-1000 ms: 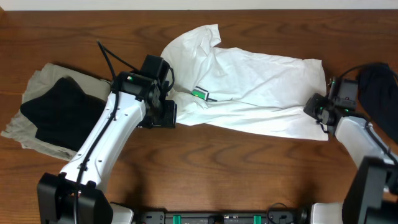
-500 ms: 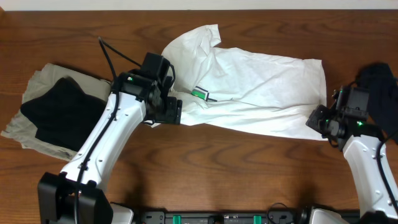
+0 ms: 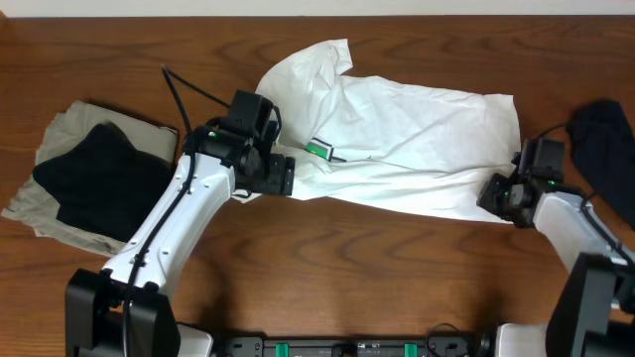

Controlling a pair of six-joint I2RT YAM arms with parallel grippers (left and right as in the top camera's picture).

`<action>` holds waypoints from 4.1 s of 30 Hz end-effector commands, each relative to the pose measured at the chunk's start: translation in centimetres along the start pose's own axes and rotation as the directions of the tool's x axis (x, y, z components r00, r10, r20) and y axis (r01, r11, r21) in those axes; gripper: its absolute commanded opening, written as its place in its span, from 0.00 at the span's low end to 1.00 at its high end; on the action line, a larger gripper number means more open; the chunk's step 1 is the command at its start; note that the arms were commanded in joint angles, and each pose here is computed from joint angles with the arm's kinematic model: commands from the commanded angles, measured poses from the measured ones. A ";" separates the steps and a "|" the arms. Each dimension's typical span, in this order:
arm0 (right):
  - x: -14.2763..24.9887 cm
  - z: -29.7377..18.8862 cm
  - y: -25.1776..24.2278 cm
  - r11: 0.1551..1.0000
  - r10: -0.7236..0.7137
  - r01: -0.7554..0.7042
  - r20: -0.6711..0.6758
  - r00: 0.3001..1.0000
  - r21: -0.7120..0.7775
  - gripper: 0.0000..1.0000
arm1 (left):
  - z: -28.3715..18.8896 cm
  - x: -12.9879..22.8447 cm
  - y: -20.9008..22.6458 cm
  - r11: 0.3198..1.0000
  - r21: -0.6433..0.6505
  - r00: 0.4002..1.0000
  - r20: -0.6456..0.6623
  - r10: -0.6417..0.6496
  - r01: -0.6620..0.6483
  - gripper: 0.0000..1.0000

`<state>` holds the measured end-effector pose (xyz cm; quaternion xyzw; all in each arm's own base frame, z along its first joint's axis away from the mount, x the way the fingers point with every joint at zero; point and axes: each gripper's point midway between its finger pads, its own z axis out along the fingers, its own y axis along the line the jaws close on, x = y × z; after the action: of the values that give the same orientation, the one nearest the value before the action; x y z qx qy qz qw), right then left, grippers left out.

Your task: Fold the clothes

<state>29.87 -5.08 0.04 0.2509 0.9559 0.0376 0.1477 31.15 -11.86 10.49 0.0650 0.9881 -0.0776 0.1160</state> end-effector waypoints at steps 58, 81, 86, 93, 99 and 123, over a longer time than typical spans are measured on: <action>4.6 1.3 -4.0 0.981 0.040 -0.004 -0.184 0.982 0.194 0.01 | 0.4 -16.8 -2.2 0.998 0.041 0.820 0.572 0.017 -0.049 0.06; 4.8 1.3 -4.1 0.981 0.041 -0.003 -0.191 0.981 0.196 0.01 | 4.3 -1.7 2.7 0.987 -0.157 0.999 0.010 0.033 -0.031 0.77; 4.8 1.3 -4.1 0.981 0.041 -0.002 -0.192 0.981 0.196 0.01 | 5.2 -1.5 4.0 0.973 -0.225 0.999 -0.007 0.044 -0.044 0.71; 4.8 1.3 -4.1 0.981 0.041 -0.003 -0.191 0.981 0.196 0.01 | 6.3 -1.2 4.8 0.964 -0.261 0.999 -0.006 0.044 -0.044 0.57; 4.8 1.3 -4.1 0.981 0.041 -0.003 -0.191 0.981 0.196 0.01 | 7.0 -0.5 5.0 0.963 -0.264 0.999 -0.027 0.042 -0.048 0.55; 4.8 1.3 -4.1 0.980 0.041 -0.002 -0.191 0.981 0.197 0.01 | 7.4 -3.6 10.8 0.880 -0.465 0.991 0.128 -0.036 0.092 0.06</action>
<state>27.85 -5.64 -0.65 0.2594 0.9617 0.0066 0.0884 37.54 -5.03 2.74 0.0337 0.9743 0.1323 0.1789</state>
